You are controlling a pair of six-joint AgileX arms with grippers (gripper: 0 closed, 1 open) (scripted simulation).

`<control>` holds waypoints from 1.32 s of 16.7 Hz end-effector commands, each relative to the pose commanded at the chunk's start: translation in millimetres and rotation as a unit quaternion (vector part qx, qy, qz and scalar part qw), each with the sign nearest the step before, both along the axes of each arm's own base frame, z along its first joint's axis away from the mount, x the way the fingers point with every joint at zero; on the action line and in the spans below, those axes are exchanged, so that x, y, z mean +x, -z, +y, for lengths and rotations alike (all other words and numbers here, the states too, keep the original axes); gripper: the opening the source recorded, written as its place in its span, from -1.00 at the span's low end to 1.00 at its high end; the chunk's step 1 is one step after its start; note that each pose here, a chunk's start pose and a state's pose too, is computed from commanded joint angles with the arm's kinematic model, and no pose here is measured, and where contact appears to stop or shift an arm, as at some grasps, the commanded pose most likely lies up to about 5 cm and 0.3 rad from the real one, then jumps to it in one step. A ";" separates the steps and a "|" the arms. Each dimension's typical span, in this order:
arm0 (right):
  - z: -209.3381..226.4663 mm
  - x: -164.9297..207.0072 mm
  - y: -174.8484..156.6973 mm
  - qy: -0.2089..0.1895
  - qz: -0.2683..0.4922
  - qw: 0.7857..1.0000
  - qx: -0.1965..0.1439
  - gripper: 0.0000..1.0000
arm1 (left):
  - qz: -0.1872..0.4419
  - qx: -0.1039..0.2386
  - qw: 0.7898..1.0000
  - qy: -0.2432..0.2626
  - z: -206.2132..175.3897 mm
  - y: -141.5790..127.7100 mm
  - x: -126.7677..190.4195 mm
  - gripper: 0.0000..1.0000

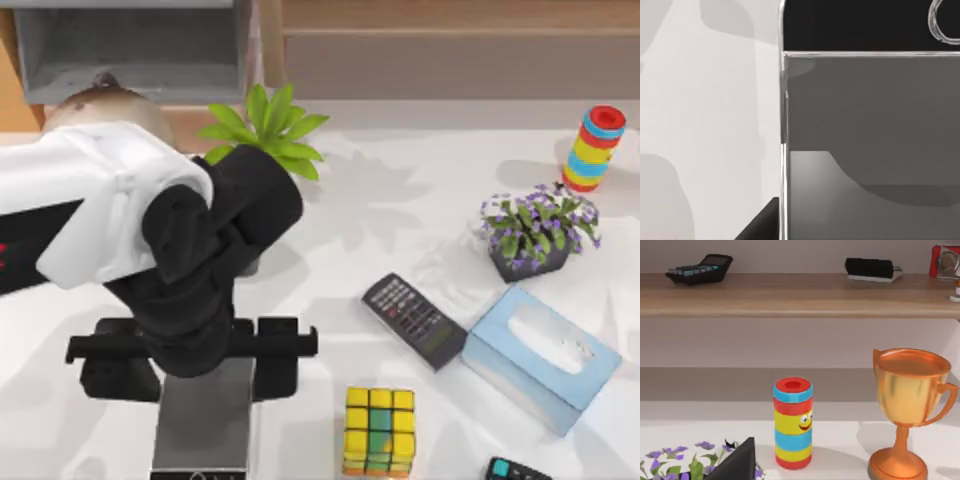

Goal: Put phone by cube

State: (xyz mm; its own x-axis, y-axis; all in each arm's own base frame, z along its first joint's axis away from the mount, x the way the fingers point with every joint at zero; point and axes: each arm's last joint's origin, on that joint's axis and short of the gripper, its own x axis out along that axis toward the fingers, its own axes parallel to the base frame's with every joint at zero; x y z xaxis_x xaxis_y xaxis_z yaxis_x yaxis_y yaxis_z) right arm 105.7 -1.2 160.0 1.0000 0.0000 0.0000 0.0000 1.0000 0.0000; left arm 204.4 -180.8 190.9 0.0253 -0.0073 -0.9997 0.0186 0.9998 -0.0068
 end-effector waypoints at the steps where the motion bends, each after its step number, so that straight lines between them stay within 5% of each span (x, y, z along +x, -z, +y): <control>1: 0.0 0.0 0.0 0.000 0.000 1.000 0.000 1.00 | -0.002 -0.004 1.000 0.001 -1.0 0.1 0.0 -1.00; 13: 0.0 0.0 0.0 0.000 0.000 1.000 0.000 1.00 | -0.038 -0.069 0.996 0.035 -17.9 5.0 -3.5 -1.00; 22: 0.0 0.0 0.0 0.000 0.000 1.000 0.000 1.00 | -0.025 -0.032 0.999 0.008 -6.3 33.2 0.3 -1.00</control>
